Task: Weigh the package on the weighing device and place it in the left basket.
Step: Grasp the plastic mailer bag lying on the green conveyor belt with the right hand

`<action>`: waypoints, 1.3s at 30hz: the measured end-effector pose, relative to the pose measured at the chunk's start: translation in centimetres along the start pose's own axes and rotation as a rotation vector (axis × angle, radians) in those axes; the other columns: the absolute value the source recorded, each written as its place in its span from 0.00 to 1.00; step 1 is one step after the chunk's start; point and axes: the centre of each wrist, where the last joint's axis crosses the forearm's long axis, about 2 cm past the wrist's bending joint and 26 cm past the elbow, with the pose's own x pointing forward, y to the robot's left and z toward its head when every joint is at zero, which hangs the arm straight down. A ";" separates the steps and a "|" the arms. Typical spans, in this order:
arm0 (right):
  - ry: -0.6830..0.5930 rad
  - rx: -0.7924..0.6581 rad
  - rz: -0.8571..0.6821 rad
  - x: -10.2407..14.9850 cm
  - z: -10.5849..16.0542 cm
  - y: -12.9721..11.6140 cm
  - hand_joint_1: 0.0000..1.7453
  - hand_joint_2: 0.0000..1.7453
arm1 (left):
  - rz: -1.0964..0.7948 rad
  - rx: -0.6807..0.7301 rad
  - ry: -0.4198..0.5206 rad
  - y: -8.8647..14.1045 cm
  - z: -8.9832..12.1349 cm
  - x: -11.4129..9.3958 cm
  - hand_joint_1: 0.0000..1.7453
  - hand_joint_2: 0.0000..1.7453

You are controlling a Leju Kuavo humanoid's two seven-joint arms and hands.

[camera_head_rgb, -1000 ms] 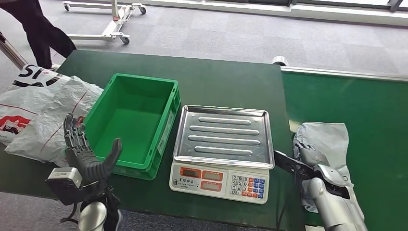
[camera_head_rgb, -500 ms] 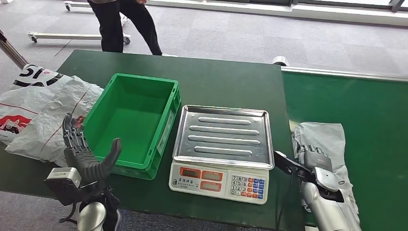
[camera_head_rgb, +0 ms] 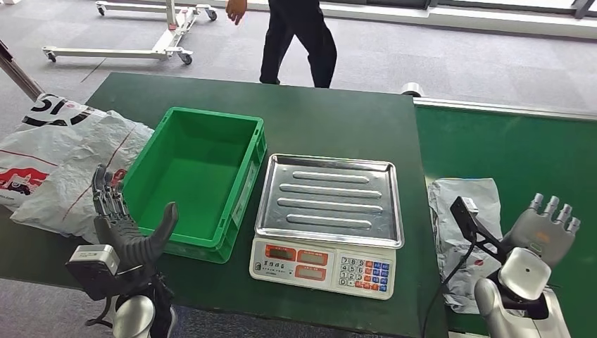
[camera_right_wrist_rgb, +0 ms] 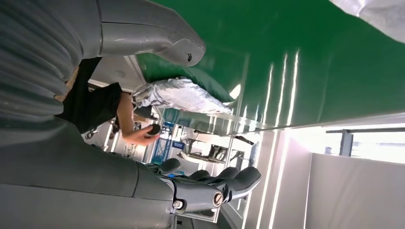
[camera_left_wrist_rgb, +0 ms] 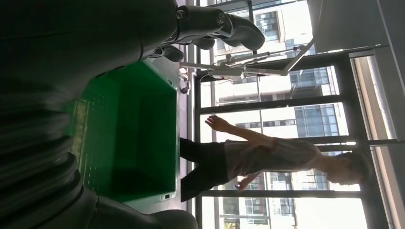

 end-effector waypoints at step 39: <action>-0.195 0.517 0.165 -2.8 1.3 8.3 0.00 1.00 | -0.004 -0.013 0.043 -0.3 0.6 -1.0 0.00 1.00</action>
